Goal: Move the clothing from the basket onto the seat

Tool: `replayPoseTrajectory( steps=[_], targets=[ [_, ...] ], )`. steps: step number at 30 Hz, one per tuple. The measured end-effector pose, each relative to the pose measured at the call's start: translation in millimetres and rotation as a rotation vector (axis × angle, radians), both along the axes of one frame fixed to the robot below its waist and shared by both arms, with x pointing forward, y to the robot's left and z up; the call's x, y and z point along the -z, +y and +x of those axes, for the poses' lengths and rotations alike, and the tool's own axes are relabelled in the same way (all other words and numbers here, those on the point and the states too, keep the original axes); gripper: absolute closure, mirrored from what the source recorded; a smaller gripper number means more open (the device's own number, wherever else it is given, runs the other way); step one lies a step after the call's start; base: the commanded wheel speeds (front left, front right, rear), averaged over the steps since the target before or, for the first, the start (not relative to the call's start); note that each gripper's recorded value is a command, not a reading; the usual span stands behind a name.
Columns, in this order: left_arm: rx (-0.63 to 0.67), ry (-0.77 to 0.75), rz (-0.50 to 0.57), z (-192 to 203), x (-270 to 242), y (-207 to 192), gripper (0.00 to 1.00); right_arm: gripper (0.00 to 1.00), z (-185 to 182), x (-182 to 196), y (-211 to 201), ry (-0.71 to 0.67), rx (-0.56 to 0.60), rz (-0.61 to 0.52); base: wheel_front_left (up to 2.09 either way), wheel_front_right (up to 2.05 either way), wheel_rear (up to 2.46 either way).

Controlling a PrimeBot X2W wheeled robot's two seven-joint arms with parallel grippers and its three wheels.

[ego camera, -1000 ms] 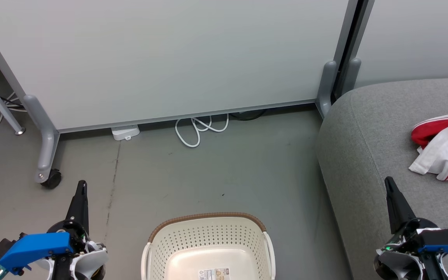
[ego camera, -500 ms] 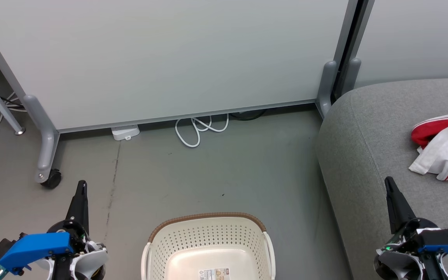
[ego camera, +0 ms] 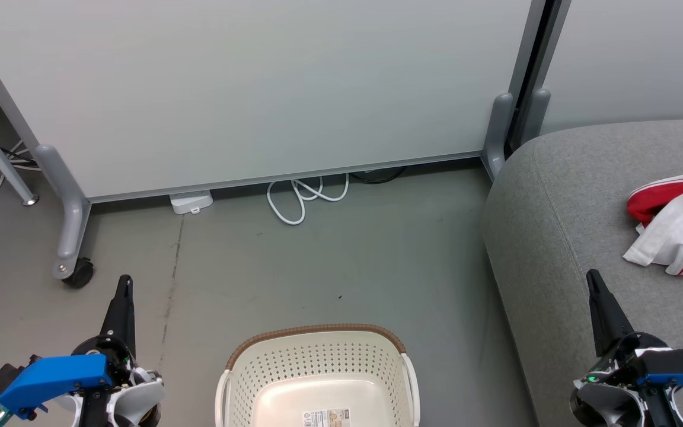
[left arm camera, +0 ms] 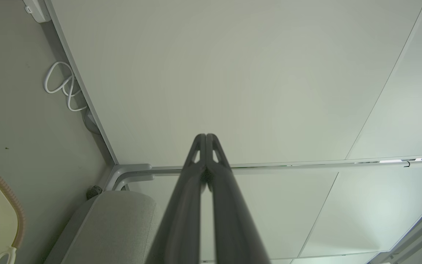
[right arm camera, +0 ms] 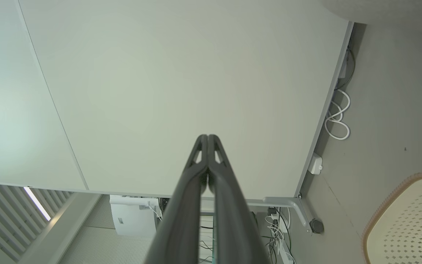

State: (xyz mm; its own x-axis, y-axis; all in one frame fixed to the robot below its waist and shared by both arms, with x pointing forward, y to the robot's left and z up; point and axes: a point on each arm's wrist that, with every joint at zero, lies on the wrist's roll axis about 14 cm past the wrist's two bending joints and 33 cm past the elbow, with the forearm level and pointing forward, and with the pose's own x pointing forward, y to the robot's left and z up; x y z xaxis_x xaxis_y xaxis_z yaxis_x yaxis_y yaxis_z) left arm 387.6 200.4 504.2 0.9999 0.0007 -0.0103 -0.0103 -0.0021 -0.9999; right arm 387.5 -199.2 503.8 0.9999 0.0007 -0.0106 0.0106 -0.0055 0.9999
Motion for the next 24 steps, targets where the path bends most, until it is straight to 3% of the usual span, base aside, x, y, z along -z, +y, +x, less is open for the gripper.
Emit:
replayPoseTrajectory(
  steps=[24],
  targets=[
    [0.000,0.000,0.000,0.0,0.0,0.0,1.00,1.00,0.0,-0.1,0.0,0.000,0.000,0.000,0.00,0.00,0.00]
  ],
)
